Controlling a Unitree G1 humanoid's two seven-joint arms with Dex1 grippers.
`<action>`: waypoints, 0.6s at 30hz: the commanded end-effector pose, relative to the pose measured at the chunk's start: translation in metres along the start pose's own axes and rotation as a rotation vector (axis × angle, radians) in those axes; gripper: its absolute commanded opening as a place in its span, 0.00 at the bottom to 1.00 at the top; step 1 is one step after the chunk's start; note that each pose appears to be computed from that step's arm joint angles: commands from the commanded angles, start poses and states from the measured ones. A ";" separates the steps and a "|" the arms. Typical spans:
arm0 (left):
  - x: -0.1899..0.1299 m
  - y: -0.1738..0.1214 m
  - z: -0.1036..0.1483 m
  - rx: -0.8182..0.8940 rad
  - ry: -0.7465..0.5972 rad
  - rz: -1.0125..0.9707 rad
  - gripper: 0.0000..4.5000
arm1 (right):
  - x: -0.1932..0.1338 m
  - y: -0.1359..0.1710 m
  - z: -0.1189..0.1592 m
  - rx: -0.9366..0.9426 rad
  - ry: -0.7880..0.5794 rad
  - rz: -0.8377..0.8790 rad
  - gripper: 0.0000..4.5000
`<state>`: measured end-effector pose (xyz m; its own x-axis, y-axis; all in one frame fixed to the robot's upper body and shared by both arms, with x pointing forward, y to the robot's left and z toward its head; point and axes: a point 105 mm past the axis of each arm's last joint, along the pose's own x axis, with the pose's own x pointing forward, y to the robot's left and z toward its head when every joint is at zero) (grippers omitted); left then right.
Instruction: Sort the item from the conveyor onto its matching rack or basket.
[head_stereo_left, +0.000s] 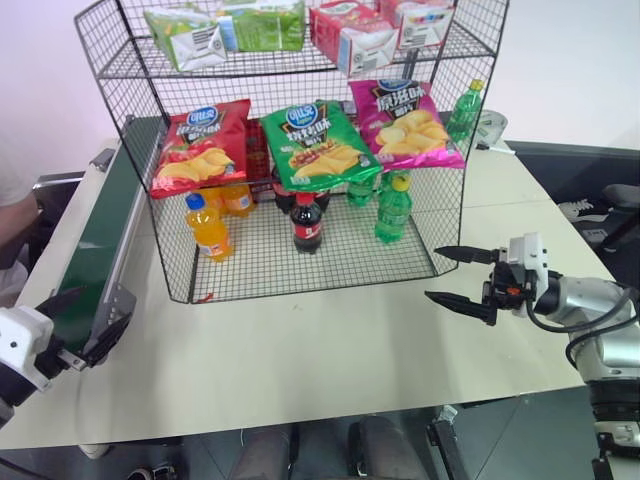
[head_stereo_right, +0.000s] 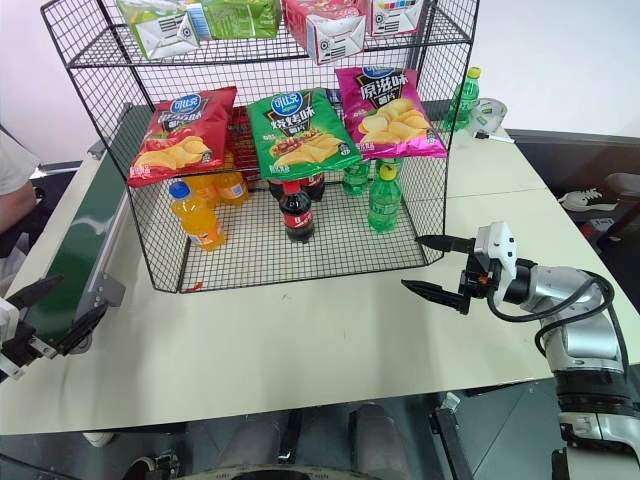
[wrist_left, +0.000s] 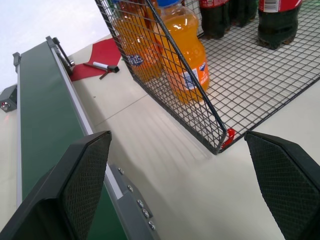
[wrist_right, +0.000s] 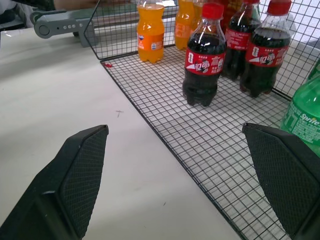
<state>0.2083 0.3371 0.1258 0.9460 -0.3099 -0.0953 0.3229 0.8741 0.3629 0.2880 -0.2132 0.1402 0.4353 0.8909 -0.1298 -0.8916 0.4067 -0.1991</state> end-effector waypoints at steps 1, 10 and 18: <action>-0.003 0.006 0.013 0.057 -0.035 0.024 0.99 | 0.001 -0.001 0.010 -0.045 -0.027 -0.001 1.00; -0.003 0.006 0.012 0.049 -0.034 0.025 0.99 | 0.002 -0.004 0.010 -0.055 -0.024 -0.002 1.00; -0.002 0.006 0.010 0.040 -0.024 0.035 0.99 | 0.002 -0.003 0.009 -0.056 -0.024 -0.004 1.00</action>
<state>0.2087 0.3376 0.1269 0.9489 -0.3024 -0.0898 0.3134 0.8719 0.3763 0.2898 -0.2121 0.1412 0.4362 0.8908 -0.1273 -0.8887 0.4043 -0.2164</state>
